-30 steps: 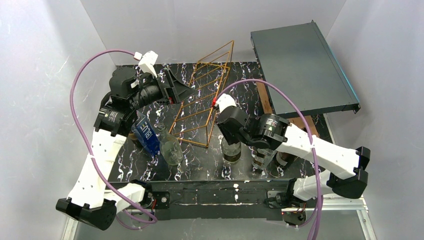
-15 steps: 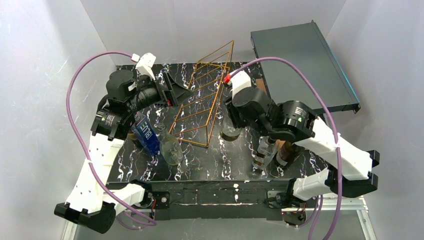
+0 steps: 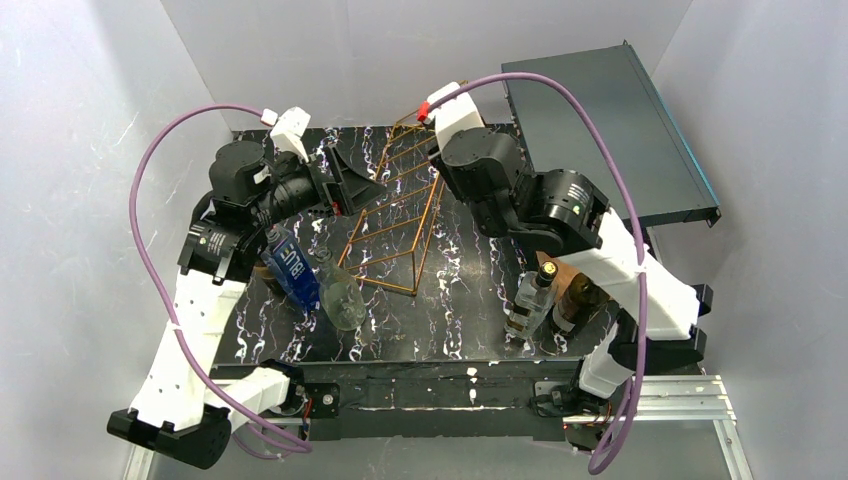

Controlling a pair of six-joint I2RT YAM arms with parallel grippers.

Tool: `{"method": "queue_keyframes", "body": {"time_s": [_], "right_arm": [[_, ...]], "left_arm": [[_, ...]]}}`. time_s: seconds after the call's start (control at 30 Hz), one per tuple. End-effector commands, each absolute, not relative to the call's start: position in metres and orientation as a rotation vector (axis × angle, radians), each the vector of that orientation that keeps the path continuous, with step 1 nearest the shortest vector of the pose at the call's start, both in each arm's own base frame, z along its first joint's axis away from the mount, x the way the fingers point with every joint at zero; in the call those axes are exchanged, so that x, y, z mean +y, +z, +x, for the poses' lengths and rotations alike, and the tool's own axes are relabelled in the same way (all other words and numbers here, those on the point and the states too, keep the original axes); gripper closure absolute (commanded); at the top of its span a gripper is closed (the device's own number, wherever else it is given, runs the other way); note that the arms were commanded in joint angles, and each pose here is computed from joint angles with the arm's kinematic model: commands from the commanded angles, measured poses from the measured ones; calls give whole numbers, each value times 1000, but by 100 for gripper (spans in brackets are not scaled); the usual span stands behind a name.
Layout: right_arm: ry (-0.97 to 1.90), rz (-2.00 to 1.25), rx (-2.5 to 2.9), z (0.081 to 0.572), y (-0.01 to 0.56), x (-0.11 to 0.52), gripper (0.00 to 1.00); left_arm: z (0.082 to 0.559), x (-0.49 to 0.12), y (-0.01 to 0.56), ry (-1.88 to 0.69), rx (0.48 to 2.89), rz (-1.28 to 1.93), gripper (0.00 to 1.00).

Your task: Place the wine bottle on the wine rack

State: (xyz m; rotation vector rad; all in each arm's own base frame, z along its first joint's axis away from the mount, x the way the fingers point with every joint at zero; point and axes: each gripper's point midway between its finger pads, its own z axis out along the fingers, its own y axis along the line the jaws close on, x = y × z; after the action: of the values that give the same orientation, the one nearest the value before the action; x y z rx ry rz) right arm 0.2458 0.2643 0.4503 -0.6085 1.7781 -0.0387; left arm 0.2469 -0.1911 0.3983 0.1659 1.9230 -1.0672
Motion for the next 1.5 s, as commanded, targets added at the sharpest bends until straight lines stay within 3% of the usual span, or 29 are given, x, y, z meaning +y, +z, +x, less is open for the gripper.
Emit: {"method": "queue_keyframes", "body": {"time_s": [0.0,0.43,0.77,1.07,1.47], "right_arm": [[-105,-312,1538,278,539,243,99],[-57,-158,1409,388,556,241,99],[-35,-112,1282,430,577,242,99],[46,-75,1155,455,601,239,99],[248,-32,1133,530,570,233,99]], "left_arm": [[233,-192,416,-1092,1888,217,1],[224,-194,408,-1132,1917,205,1],[221,-221,401,-1233,1954,217,1],[231,-248,381,-1176,2039,262,1],[233,-258,341,-1109,2164,250,1]]}}
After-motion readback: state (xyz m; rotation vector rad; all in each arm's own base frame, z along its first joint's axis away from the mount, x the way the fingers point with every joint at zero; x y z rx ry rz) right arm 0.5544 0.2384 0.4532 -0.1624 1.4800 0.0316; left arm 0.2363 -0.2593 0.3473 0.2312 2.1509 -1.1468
